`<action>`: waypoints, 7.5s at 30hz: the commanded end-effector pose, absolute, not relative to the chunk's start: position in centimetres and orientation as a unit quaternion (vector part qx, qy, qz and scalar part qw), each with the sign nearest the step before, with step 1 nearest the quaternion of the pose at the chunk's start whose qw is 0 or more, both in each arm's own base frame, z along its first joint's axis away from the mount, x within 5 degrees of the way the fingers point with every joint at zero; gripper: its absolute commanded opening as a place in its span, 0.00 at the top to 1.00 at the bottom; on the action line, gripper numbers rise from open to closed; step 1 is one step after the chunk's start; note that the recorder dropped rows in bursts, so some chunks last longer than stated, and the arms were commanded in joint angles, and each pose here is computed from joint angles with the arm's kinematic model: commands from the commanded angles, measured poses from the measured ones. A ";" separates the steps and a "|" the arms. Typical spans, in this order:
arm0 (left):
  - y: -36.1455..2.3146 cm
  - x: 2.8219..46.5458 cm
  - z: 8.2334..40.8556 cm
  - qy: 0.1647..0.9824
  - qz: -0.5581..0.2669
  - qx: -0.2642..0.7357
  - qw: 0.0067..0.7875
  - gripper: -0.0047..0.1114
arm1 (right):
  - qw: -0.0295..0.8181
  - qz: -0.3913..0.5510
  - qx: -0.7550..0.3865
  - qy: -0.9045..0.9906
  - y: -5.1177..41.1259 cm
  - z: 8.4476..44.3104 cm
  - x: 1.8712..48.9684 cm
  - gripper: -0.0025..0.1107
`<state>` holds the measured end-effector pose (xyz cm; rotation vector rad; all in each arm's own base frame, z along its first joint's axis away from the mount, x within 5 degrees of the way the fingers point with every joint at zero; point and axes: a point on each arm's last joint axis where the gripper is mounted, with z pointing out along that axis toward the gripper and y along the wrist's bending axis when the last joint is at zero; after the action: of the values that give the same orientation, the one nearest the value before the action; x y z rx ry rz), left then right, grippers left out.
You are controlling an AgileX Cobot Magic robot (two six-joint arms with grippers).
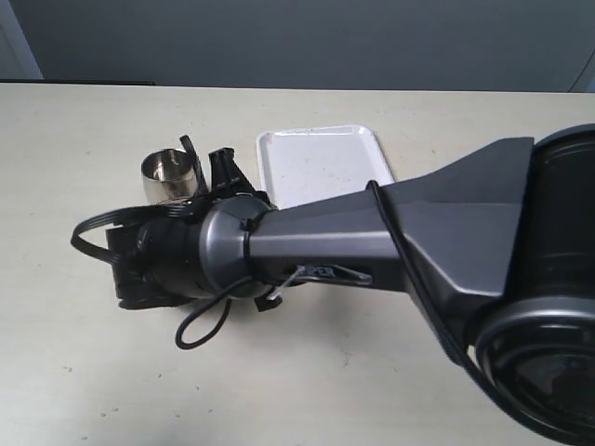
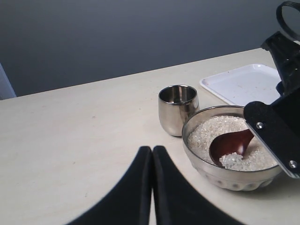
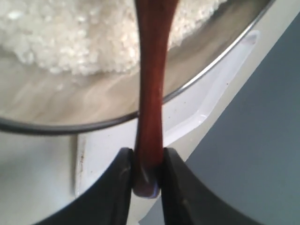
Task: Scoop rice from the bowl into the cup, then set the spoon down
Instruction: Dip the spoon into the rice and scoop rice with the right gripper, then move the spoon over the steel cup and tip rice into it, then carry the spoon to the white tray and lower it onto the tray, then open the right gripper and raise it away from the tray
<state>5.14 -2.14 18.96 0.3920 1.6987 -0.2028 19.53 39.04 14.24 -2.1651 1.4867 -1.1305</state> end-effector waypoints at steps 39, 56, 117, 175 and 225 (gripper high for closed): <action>-2.1 5.1 19.2 0.738 -0.091 0.171 0.647 0.96 | 0.193 -0.221 -0.684 0.668 36.4 19.9 28.1 0.99; -2.1 5.1 19.2 0.738 -0.090 0.171 0.647 0.96 | 0.246 -0.200 -0.667 0.674 38.2 17.2 31.2 0.99; -2.1 5.1 19.2 0.738 -0.091 0.171 0.647 0.96 | 0.265 -0.227 -0.641 0.683 37.6 16.7 32.6 0.99; -2.1 5.1 19.2 0.738 -0.092 0.170 0.647 0.96 | -0.016 -0.052 -0.436 0.898 26.4 10.8 37.9 0.47; -2.1 5.1 19.2 0.738 -0.091 0.171 0.647 0.96 | 0.238 -0.054 -0.206 0.948 9.2 34.5 17.0 0.99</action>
<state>5.14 -2.14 18.96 0.3920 1.6987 -0.2028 19.07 10.29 35.13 -0.6488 2.5496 -0.2256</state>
